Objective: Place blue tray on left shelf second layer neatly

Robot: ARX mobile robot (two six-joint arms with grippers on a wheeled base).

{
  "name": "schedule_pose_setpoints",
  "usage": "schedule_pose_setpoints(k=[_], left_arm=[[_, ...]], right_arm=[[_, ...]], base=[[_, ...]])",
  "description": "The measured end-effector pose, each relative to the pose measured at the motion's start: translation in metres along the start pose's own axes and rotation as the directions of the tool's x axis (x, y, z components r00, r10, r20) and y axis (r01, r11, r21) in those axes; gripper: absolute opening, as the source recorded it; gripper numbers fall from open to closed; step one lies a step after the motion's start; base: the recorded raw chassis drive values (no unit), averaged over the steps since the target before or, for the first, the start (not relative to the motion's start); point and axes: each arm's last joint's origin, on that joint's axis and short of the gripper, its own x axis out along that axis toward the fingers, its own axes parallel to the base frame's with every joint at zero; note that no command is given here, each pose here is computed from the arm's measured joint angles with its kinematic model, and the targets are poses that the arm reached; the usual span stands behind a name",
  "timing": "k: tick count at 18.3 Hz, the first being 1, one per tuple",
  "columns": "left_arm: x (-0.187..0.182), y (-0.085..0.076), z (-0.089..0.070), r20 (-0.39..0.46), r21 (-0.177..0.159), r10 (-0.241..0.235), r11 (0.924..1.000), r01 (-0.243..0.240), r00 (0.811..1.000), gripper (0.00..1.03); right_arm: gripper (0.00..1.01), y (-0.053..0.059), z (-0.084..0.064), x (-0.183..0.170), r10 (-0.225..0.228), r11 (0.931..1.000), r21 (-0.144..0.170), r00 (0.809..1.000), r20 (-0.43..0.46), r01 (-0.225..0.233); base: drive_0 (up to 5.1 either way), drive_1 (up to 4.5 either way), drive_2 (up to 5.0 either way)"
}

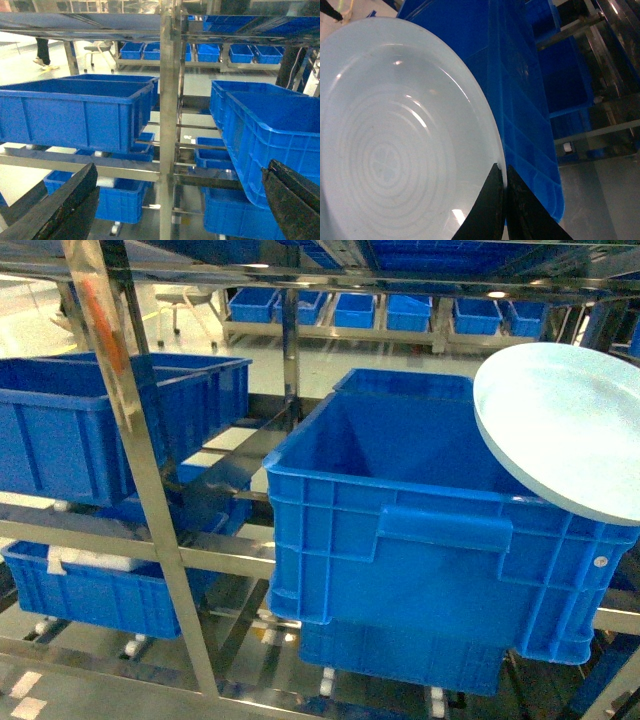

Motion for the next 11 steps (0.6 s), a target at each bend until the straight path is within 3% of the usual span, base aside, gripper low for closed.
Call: schedule_pose_setpoints(k=[2,5,7,11], left_arm=[[0.0,0.0,0.0,0.0,0.0,0.0,1.0,0.0,1.0,0.98],[0.0,0.0,0.0,0.0,0.0,0.0,1.0,0.0,1.0,0.98],[0.0,0.0,0.0,0.0,0.0,0.0,1.0,0.0,1.0,0.98],[0.0,0.0,0.0,0.0,0.0,0.0,1.0,0.0,1.0,0.98]], right_arm=[[0.02,0.003,-0.007,0.009,-0.004,0.9982,0.06,1.0,-0.007,0.005],[0.02,0.015,-0.02,0.022,-0.014,0.9839,0.176,0.996,-0.09,0.03],[0.02,0.023,-0.015,0.029,-0.013,0.978,0.206,0.994,-0.104,0.035],[0.02,0.033,-0.003,0.039,-0.009,0.9751,0.22,0.996,-0.086,0.027]], base=[[0.0,0.0,0.0],[0.0,0.0,0.0],[0.0,0.0,0.0],[0.0,0.0,0.0]])
